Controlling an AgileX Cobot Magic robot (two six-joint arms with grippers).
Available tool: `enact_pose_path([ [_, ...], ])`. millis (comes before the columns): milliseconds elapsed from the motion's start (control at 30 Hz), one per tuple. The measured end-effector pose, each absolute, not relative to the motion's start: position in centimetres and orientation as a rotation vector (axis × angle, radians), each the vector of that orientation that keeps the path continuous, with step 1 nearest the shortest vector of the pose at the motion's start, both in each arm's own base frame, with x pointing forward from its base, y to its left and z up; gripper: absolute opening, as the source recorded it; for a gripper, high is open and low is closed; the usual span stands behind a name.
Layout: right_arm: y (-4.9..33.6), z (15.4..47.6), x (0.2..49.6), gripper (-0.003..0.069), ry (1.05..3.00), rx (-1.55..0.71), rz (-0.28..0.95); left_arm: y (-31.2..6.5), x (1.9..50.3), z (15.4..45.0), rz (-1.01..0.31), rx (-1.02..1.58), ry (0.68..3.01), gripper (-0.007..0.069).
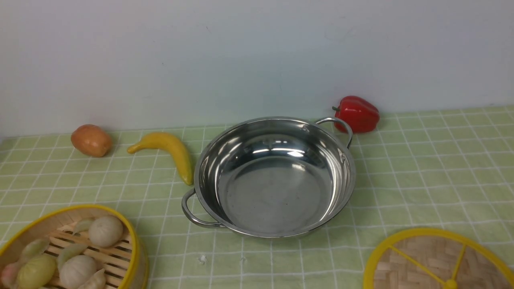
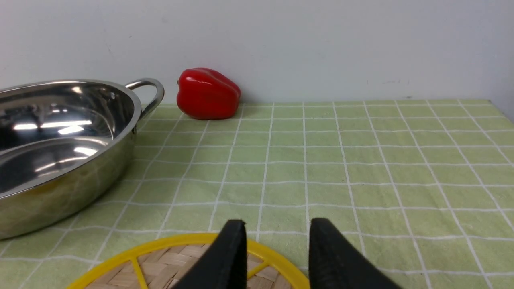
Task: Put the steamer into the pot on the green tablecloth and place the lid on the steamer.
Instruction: 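Grasp the rim of the steamer basket holding the buns with the left gripper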
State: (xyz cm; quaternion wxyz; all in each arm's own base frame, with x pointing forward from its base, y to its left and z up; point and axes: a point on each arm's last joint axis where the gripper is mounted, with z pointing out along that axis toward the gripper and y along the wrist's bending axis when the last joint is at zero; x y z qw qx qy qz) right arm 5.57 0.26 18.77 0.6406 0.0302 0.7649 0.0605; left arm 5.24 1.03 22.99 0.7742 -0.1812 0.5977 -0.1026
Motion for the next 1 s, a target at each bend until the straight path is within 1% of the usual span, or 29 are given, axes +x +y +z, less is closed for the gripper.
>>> enact_pose_path([
  [67,0.3,18.8,5.6,0.0242,1.744,0.069,0.138,0.6,5.2,23.4,-0.247,-0.375,1.367,0.0243],
  [133,0.3,18.8,5.6,0.0242,1.744,0.069,0.138,0.1,4.7,24.8,-0.262,-0.33,1.453,0.0243],
  [233,0.3,18.8,5.6,0.0242,1.744,0.069,0.138,-0.3,4.1,26.2,-0.258,-0.287,1.499,0.0243],
  [333,0.3,18.8,5.6,0.0242,1.744,0.069,0.138,-0.9,2.6,28.7,-0.189,-0.172,1.57,0.0243],
  [400,0.3,18.8,5.6,0.0242,1.744,0.069,0.138,-1.0,2.1,29.3,-0.166,-0.138,1.599,0.0243],
  [467,0.3,18.8,5.6,0.0242,1.744,0.069,0.138,-1.3,1.4,30.4,-0.136,-0.07,1.713,0.0243],
  [533,0.3,18.8,5.6,0.0242,1.744,0.069,0.138,-1.5,1.4,30.5,-0.127,-0.03,1.828,0.0243],
  [567,0.3,18.8,5.6,0.0242,1.744,0.069,0.138,-1.6,1.9,30.6,-0.114,0.024,1.956,0.0243],
  [633,0.3,18.8,5.6,0.0242,1.744,0.069,0.138,-1.6,2.2,30.8,-0.107,0.054,2.013,0.0243],
  [667,0.3,18.8,5.6,0.0242,1.744,0.069,0.138,-1.6,2.8,30.7,-0.097,0.125,2.138,0.0243],
  [733,0.3,18.8,5.6,0.0242,1.744,0.069,0.138,-1.5,4.2,30.6,-0.08,0.238,2.27,0.0243],
  [767,0.3,18.8,5.6,0.0242,1.744,0.069,0.138,-1.5,5.2,30.3,-0.066,0.337,2.344,0.0243],
  [833,0.3,18.8,5.6,0.0242,1.744,0.069,0.138,-1.3,6.4,29.8,-0.052,0.475,2.416,0.0243],
  [867,0.3,18.8,5.6,0.0242,1.744,0.069,0.138,-1.3,6.5,29.7,-0.051,0.495,2.425,0.0243],
  [900,0.3,18.8,5.6,0.0242,1.744,0.069,0.138,-1.2,7.6,29.2,-0.045,0.633,2.468,0.0243],
  [1000,0.3,18.8,5.6,0.0242,1.744,0.069,0.138,-1.5,9.6,28.4,-0.105,0.815,2.493,0.0243],
])
